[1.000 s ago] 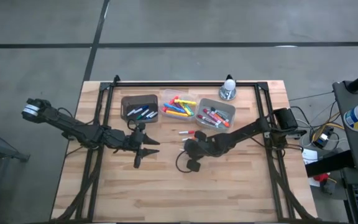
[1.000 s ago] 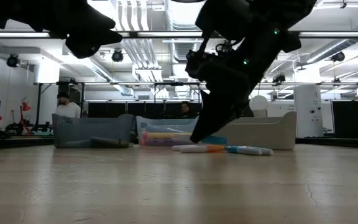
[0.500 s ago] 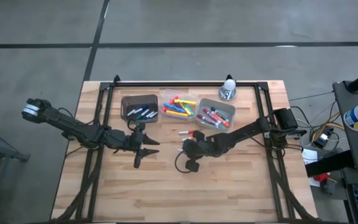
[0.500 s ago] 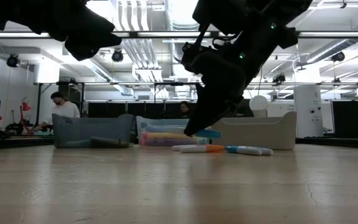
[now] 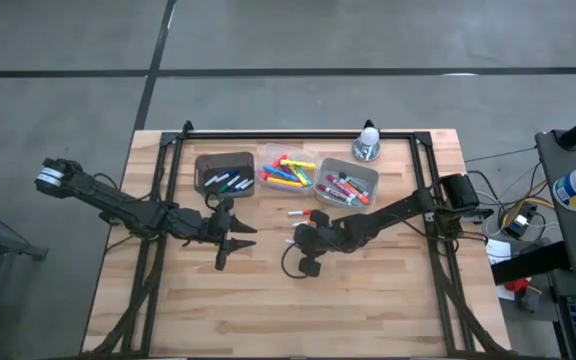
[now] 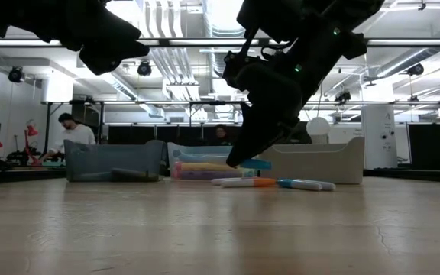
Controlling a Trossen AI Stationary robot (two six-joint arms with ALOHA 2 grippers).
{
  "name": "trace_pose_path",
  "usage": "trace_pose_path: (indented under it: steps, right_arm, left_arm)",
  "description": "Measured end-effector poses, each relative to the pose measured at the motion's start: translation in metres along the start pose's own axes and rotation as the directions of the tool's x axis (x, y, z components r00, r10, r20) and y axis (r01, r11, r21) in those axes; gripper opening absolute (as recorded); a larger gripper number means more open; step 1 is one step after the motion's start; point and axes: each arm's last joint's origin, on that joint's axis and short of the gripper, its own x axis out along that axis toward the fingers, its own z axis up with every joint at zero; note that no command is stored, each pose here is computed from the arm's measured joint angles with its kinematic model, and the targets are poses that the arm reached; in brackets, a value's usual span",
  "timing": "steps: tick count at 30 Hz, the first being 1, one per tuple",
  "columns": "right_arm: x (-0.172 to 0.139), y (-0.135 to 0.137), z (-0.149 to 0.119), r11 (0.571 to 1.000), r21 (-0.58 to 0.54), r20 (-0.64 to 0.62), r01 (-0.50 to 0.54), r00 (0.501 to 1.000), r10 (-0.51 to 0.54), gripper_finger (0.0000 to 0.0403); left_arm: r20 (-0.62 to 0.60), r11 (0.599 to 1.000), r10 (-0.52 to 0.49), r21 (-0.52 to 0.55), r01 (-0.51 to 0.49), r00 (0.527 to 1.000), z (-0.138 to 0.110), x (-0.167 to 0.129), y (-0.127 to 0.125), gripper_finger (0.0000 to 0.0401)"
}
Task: Pick & Place Markers
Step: Put the light blue mini marker into the black bin
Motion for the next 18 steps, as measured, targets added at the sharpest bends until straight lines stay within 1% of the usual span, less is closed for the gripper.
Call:
trace_pose_path:
  steps: [4,8,14,18]
  right_arm:
    - [0.000,0.000,0.000,1.000,-0.008,-0.002,0.002,1.000,-0.002,0.0038]
    - [-0.004,0.004,0.011,1.000,-0.028,0.023,-0.010,1.000,0.011,0.0038]
    - [-0.021,0.013,0.041,0.995,-0.101,0.031,-0.014,0.999,0.017,0.0038]
    - [-0.039,0.022,0.068,0.990,-0.142,0.048,-0.018,0.999,0.025,0.0038]
  left_arm:
    - [0.001,1.000,0.000,0.000,0.000,1.000,0.000,0.000,0.000,0.0147]
    - [0.010,1.000,-0.002,0.006,0.002,1.000,0.001,0.000,0.000,0.0147]
    - [0.035,0.999,0.016,0.049,-0.018,0.999,0.010,-0.001,0.001,0.0147]
    - [0.078,0.997,0.017,0.067,-0.023,0.997,0.024,-0.007,0.000,0.0147]
